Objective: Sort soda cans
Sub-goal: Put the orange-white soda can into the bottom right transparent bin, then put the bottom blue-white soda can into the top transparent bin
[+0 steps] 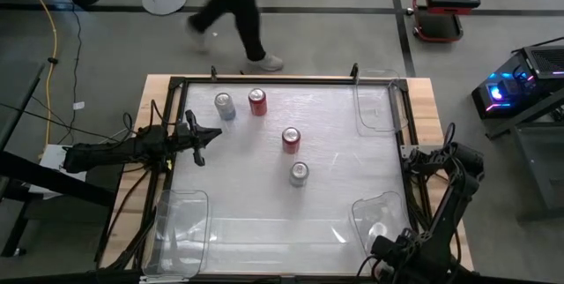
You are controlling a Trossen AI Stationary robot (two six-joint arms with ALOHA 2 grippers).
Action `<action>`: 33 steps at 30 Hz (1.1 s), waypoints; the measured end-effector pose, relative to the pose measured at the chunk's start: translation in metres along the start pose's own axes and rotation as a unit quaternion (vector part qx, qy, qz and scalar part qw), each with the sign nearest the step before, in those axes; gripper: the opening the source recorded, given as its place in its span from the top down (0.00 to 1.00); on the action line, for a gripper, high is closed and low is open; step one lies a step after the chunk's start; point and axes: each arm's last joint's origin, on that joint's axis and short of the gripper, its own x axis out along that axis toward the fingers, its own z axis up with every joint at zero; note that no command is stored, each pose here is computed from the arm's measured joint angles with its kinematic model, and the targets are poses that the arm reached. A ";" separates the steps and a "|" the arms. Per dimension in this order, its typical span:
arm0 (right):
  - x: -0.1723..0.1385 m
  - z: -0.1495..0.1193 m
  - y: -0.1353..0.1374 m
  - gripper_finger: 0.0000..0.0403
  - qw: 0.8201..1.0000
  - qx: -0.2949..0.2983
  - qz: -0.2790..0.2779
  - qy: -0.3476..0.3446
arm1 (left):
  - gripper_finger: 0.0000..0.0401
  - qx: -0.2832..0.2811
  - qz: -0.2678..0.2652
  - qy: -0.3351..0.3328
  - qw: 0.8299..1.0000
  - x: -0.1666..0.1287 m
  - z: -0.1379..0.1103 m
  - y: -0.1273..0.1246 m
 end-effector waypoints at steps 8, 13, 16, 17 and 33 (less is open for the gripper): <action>-0.004 0.004 -0.002 0.16 1.000 0.006 -0.004 -0.002 | 0.99 0.005 0.000 0.000 1.000 0.000 0.000 0.000; -0.015 0.007 -0.001 0.16 1.000 0.002 0.000 -0.006 | 0.99 0.005 0.000 0.000 1.000 0.000 0.000 0.000; -0.018 0.007 -0.001 0.16 1.000 0.002 -0.001 -0.006 | 0.99 0.005 0.000 0.000 1.000 0.000 0.000 0.000; -0.019 0.007 -0.001 0.16 1.000 0.001 0.001 -0.004 | 0.99 0.005 0.000 0.000 1.000 0.000 0.000 0.000; -0.056 0.020 0.008 0.16 0.992 0.014 0.052 -0.115 | 0.99 0.004 0.000 0.000 1.000 0.000 0.000 0.000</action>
